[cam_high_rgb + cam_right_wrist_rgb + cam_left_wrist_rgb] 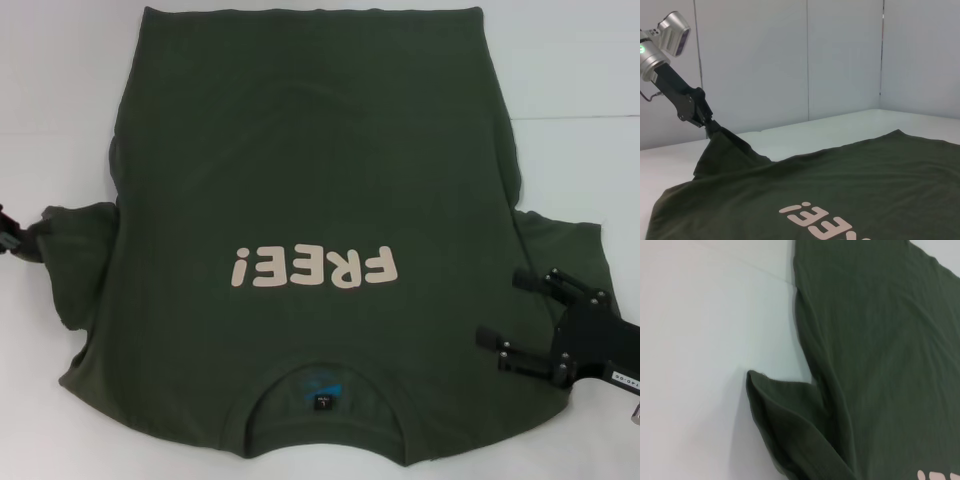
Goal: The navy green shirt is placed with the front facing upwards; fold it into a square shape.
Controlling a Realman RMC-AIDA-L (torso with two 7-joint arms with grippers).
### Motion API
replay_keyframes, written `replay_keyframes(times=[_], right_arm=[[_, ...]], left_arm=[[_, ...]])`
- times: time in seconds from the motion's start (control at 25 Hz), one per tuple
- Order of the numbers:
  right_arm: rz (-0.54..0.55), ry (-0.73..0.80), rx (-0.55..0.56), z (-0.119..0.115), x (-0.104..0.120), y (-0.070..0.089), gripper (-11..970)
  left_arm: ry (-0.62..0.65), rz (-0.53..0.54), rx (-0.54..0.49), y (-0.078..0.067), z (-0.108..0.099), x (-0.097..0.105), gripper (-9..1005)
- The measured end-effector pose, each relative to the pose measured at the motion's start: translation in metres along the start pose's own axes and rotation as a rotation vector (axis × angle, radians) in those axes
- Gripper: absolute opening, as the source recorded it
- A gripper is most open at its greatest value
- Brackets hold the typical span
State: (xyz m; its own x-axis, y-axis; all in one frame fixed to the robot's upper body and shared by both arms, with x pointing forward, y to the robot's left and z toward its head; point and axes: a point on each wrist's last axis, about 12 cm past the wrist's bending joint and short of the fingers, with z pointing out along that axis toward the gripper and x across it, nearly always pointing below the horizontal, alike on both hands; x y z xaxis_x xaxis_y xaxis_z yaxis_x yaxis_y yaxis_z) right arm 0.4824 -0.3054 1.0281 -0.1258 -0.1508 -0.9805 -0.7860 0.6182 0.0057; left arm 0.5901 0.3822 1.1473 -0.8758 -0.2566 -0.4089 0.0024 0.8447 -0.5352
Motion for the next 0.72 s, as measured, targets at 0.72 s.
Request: replay_keyframes(times=[0.72], right_arm=[[0.012,-0.01,0.001,-0.001,0.001,0.003,941]], left_arm=[[-0.107,0.004,0.065,-0.005,-0.007,-0.012,22]])
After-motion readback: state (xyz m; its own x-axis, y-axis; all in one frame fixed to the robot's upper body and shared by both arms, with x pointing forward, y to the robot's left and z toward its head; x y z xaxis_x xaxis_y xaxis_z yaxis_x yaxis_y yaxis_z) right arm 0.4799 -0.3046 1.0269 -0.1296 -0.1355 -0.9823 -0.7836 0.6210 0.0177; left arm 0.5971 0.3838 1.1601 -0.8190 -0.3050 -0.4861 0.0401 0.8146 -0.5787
